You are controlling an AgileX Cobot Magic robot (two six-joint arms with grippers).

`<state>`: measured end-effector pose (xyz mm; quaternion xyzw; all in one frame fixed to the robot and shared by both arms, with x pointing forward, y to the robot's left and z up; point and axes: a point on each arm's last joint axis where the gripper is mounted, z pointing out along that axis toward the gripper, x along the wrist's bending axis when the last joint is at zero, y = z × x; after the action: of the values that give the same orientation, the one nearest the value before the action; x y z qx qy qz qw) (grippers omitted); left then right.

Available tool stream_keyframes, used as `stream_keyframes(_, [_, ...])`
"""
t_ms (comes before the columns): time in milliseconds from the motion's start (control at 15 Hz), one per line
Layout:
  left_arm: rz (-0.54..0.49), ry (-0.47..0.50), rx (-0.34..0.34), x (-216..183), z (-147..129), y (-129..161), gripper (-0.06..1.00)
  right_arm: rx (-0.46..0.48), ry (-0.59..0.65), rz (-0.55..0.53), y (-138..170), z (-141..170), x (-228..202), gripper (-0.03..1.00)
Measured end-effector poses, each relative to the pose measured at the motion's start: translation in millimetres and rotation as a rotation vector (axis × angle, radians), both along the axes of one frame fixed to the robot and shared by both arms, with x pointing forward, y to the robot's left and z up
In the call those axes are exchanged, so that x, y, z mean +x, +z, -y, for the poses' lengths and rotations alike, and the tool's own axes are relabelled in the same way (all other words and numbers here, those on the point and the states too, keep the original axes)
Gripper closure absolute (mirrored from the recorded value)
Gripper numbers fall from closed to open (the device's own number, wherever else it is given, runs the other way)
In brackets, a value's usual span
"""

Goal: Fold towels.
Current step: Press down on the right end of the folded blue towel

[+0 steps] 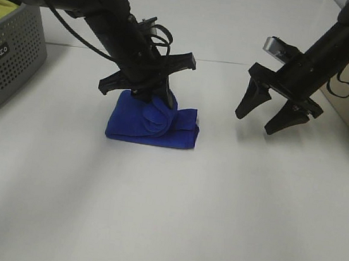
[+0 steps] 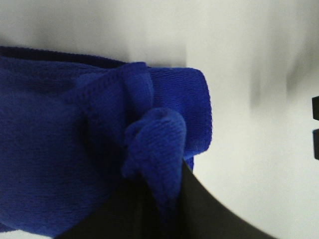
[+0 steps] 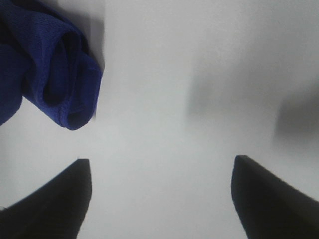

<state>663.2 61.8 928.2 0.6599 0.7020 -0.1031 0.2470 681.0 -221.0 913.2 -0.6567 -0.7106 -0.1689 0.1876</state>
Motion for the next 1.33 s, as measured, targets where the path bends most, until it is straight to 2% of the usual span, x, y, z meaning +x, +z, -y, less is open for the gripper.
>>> stream_keyframes(200, [-0.021, 0.034, -0.055, 0, 4, 2, 0.49, 0.011, -0.005, -0.001, 0, -1, 0, 0.21])
stream_keyframes(333, [-0.02, 0.08, -0.116, 2, 7, 4, 0.38, 0.012, -0.006, -0.001, 1, -1, 0, 0.21])
stream_keyframes(400, [-0.019, 0.108, -0.154, 4, 9, 6, 0.37, 0.018, -0.009, -0.002, 1, -1, 0, 0.21])
stream_keyframes(467, [-0.032, 0.143, -0.222, 5, 13, 10, 0.36, 0.026, -0.006, -0.012, 1, -2, -1, 0.21])
stream_keyframes(667, [-0.019, 0.113, -0.289, 4, 18, 14, 0.36, 0.067, -0.018, -0.024, 4, -5, -1, 0.21])
stream_keyframes(867, [0.078, 0.028, -0.284, 7, 13, 29, 0.36, 0.136, -0.026, 0.032, 23, -11, 9, 0.21])
stream_keyframes(1000, [0.18, -0.003, -0.266, 15, -7, 51, 0.36, 0.207, -0.04, 0.079, 38, -16, 16, 0.21])
stream_keyframes(1133, [0.25, 0.012, -0.235, 24, -34, 69, 0.36, 0.284, -0.04, 0.082, 44, -33, 16, 0.21])
stream_keyframes(1333, [0.301, 0.066, -0.182, 36, -75, 81, 0.36, 0.352, 0.068, 0.09, 48, -82, 3, 0.21])
